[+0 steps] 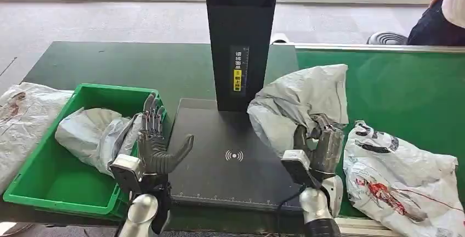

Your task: Moved the parcel from conveyor to table for the left to box.

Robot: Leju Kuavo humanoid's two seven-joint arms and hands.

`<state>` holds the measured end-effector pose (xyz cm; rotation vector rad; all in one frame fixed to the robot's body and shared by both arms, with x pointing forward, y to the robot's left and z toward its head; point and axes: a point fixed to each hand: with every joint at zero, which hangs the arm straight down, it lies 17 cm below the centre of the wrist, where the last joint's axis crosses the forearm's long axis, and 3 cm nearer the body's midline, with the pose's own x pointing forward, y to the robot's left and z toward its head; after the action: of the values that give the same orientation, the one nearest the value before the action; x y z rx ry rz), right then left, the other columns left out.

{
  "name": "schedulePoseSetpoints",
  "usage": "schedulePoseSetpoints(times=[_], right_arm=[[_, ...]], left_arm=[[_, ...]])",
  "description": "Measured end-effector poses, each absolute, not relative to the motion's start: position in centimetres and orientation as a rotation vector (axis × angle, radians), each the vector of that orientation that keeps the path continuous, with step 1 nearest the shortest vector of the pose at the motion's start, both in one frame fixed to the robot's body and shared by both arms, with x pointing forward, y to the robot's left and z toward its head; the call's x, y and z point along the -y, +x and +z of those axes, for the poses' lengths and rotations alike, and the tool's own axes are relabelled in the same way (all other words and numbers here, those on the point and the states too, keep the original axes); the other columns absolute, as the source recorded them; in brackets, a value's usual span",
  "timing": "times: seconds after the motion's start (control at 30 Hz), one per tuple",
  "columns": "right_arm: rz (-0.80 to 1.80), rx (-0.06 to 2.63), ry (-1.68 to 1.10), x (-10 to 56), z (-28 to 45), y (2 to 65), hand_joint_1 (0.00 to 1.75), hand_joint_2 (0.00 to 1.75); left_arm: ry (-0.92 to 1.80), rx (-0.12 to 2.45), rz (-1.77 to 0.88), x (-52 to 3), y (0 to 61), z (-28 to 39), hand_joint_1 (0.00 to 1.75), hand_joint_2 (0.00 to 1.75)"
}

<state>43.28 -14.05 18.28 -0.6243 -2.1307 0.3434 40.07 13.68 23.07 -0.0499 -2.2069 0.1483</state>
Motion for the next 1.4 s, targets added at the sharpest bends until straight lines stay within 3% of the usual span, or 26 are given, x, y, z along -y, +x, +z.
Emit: schedulePoseSetpoints(times=[0.33, 0.73, 0.97, 1.0, 1.03, 1.4], right_arm=[[0.415, 2.047, -0.216, 3.1, 14.3, 42.9, 1.75, 1.75], [0.484, 1.918, -0.009, -1.4, 10.7, 42.3, 1.75, 1.75], [0.689, 1.725, 0.134, -5.7, 5.9, 40.0, 1.75, 1.75], [0.707, 1.713, 0.138, -5.9, 5.5, 39.8, 1.45, 1.75], [0.719, 1.701, 0.141, -6.1, 5.2, 39.6, 0.00, 1.75], [0.693, 1.757, 0.055, -5.3, 5.7, 40.0, 0.00, 1.75]], left_arm=[[-0.076, 2.191, 0.134, -12.3, 40.1, 22.6, 0.00, 1.75], [-0.086, 2.178, 0.119, -11.7, 40.2, 22.1, 0.00, 1.75], [-0.102, 2.171, 0.117, -11.2, 40.2, 21.9, 0.00, 1.75], [-0.103, 2.170, 0.117, -11.2, 40.2, 21.9, 0.00, 1.75], [-0.102, 2.170, 0.117, -11.2, 40.2, 21.9, 0.00, 1.75], [-0.063, 2.174, 0.117, -11.5, 40.3, 21.9, 0.00, 1.75]])
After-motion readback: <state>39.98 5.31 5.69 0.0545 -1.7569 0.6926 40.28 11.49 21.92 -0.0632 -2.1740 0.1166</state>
